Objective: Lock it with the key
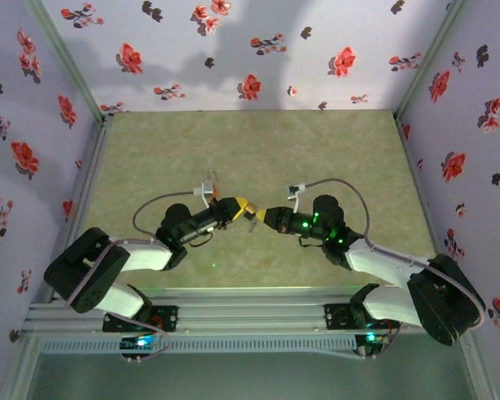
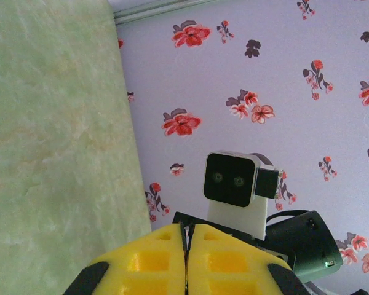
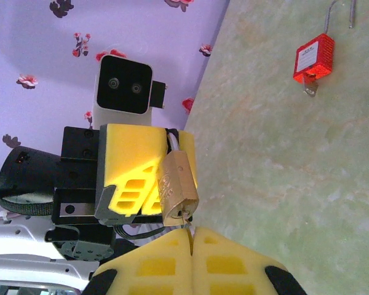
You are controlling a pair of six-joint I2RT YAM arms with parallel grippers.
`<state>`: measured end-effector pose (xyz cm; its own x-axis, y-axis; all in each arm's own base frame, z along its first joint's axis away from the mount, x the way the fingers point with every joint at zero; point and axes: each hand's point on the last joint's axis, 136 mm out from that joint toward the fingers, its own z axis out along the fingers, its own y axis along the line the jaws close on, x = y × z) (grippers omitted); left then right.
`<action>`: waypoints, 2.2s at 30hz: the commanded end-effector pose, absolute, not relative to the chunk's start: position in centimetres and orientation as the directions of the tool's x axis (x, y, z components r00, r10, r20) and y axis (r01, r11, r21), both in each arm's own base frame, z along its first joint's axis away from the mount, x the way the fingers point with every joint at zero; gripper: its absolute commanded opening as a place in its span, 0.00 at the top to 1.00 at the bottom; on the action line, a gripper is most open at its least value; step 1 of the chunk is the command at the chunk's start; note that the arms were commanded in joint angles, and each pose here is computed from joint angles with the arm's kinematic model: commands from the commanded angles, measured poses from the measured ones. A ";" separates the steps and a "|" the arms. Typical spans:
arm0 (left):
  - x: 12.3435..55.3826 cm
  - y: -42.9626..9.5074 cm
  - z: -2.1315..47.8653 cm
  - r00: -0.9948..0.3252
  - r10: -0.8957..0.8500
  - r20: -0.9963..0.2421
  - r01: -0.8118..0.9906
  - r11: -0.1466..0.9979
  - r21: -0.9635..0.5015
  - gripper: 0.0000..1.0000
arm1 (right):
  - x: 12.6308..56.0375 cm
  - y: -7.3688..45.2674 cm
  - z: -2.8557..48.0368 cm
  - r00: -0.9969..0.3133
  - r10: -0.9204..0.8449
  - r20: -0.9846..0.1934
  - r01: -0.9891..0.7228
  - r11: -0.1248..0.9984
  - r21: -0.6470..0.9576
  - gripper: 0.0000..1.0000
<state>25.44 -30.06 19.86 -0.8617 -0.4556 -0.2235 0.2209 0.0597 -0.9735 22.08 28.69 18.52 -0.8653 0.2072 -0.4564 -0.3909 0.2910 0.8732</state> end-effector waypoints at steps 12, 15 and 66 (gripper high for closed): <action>26.8 -29.1 21.6 -0.815 -0.531 -0.233 0.257 0.029 -0.966 1.00 | 20.6 27.9 17.8 -0.865 0.200 -0.460 -0.394 0.295 0.870 1.00; 26.9 -29.2 21.6 -0.817 -0.529 -0.228 0.253 0.026 -0.967 1.00 | 20.5 27.8 17.8 -0.863 0.198 -0.464 -0.397 0.302 0.867 1.00; 38.4 -41.2 7.9 -0.993 -0.076 -0.093 0.030 0.597 -0.802 1.00 | 21.5 14.2 24.0 -0.551 0.336 -0.763 -0.310 0.767 0.562 1.00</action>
